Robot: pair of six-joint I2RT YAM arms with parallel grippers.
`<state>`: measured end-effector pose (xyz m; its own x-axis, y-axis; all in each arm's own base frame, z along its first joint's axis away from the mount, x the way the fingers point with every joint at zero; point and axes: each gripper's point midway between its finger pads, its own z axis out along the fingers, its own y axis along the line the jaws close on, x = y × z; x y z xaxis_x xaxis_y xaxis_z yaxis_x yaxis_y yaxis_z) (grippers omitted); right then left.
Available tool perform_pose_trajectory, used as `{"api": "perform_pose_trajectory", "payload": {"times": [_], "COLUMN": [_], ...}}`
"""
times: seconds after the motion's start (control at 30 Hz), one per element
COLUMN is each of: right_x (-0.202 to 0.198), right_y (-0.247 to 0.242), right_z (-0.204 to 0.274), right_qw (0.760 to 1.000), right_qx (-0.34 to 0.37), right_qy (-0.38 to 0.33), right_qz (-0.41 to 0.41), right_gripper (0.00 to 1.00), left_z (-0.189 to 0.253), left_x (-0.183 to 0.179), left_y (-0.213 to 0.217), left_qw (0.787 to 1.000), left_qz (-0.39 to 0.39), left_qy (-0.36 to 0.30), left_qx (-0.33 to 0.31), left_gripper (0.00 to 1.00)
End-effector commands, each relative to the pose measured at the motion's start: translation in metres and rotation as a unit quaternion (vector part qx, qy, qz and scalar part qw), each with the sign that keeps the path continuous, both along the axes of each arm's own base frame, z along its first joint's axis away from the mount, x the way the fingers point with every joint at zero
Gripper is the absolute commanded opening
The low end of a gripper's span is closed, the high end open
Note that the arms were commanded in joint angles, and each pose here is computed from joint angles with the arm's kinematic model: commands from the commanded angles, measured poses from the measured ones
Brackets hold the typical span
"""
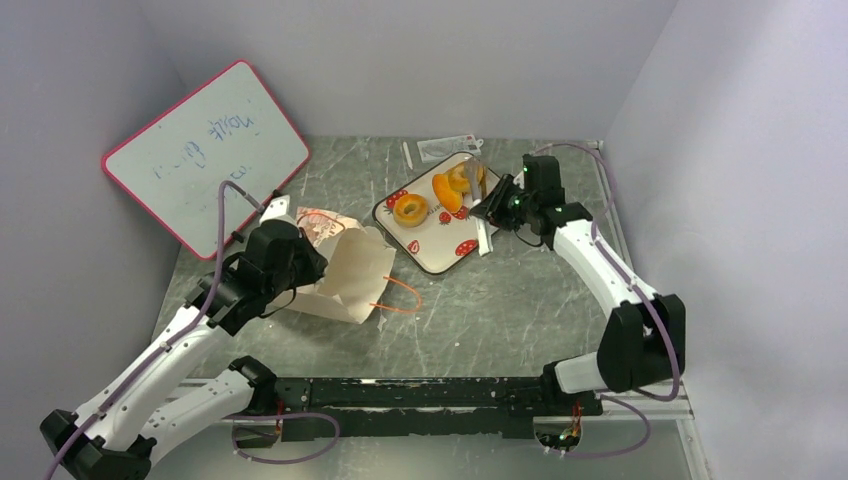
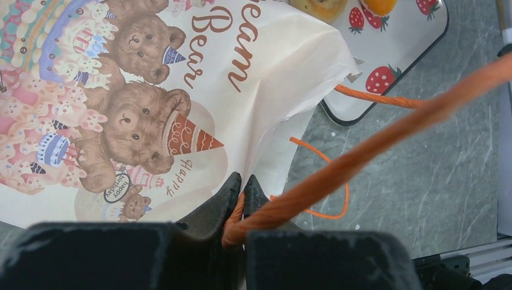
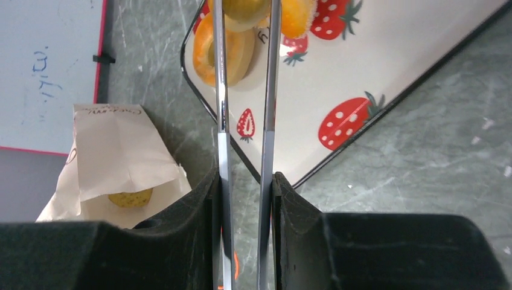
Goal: Take the fake bread out of the paper bag
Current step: Place the fake bread in the container.
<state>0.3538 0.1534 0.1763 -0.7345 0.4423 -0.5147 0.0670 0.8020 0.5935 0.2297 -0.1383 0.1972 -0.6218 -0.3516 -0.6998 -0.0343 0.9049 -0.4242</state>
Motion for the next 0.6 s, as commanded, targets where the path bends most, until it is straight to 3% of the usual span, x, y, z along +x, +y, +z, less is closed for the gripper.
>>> {"api": "perform_pose_trajectory", "payload": {"times": [0.0, 0.57], "right_x": [0.019, -0.003], "right_y": [0.029, 0.11], "right_z": [0.033, 0.0], "right_qw": [0.995, 0.981], "right_qx": [0.033, 0.055], "right_qy": [-0.054, -0.02], "right_qz": [0.074, 0.184], "right_gripper": [0.04, 0.06], "left_z": [0.008, 0.002], "left_x": [-0.007, -0.007], "left_y": [0.001, -0.001], "left_qw": [1.0, 1.0], "left_qz": [-0.008, -0.01], "left_qy": [-0.003, 0.002], "left_qx": [-0.004, -0.007], "left_gripper": [0.07, 0.07]}}
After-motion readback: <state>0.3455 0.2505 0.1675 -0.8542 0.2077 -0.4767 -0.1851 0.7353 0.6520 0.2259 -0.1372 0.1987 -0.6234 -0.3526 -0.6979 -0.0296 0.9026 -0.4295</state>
